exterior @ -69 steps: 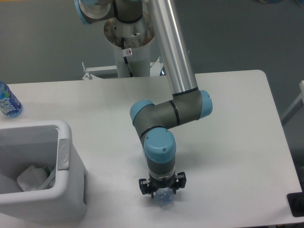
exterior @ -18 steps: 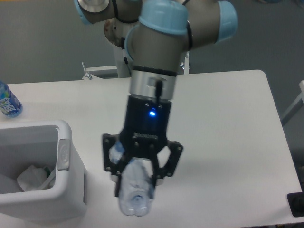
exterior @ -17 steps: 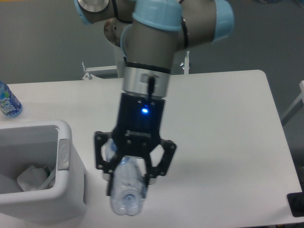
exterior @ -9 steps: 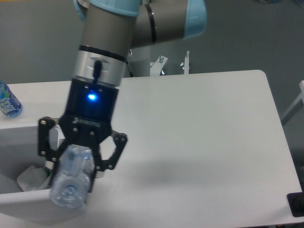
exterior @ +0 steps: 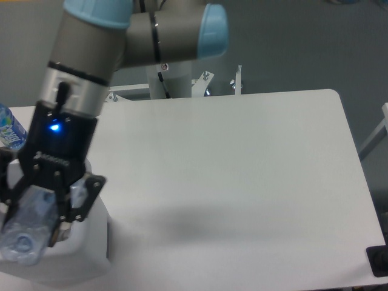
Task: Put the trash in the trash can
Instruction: 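Lift the bottle and carry it over the white bin, then lower the bottle into the bin and open the gripper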
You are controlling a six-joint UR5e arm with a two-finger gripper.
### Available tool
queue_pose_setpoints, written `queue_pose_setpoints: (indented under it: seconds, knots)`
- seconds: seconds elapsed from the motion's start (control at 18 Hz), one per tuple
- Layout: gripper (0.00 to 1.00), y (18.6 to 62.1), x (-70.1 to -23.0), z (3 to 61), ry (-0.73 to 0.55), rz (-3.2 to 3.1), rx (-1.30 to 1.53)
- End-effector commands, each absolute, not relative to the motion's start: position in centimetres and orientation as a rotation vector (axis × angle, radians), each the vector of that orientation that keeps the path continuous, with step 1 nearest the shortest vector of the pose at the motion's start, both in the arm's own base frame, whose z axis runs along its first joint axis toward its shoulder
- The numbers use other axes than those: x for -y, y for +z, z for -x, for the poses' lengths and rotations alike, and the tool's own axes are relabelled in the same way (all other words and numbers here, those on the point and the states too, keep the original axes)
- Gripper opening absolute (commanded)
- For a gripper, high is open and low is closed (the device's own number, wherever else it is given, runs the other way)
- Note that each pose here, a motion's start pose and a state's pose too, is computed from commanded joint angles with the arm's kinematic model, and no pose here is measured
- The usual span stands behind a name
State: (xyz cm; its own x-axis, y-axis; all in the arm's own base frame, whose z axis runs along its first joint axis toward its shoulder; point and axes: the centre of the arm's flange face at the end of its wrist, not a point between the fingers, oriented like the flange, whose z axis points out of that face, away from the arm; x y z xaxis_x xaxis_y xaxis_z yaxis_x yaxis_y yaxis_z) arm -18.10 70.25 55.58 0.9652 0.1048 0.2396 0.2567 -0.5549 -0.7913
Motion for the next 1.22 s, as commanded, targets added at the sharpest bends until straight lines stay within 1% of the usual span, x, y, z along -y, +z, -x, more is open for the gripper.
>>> queue_pose_setpoints:
  seconds: [0.11, 0.17, 0.22, 0.28, 0.33, 0.67, 0.89, 1.06, 1.17, 1.22]
  knots:
    - [0.65, 53.7, -71.7, 16.4, -0.231, 2.188, 0.225]
    - [0.74, 53.1, -72.1, 15.7, -0.24, 2.197, 0.211]
    - [0.86, 52.8, -72.2, 15.6, -0.239, 2.202, 0.202]
    - [0.95, 52.6, -72.2, 15.6, -0.238, 2.205, 0.2]
    - [0.99, 52.6, -72.2, 15.6, -0.239, 2.206, 0.201]
    - [1.0, 53.7, -71.5, 16.0, -0.223, 2.191, 0.207]
    - [1.0, 55.2, -69.6, 19.8, -0.172, 2.169, 0.27]
    - [1.0, 56.2, -67.6, 23.4, -0.075, 2.164, 0.353]
    - [1.0, 57.2, -65.7, 25.2, 0.026, 2.161, 0.421]
    - [1.0, 56.8, -65.1, 26.3, 0.075, 2.172, 0.451]
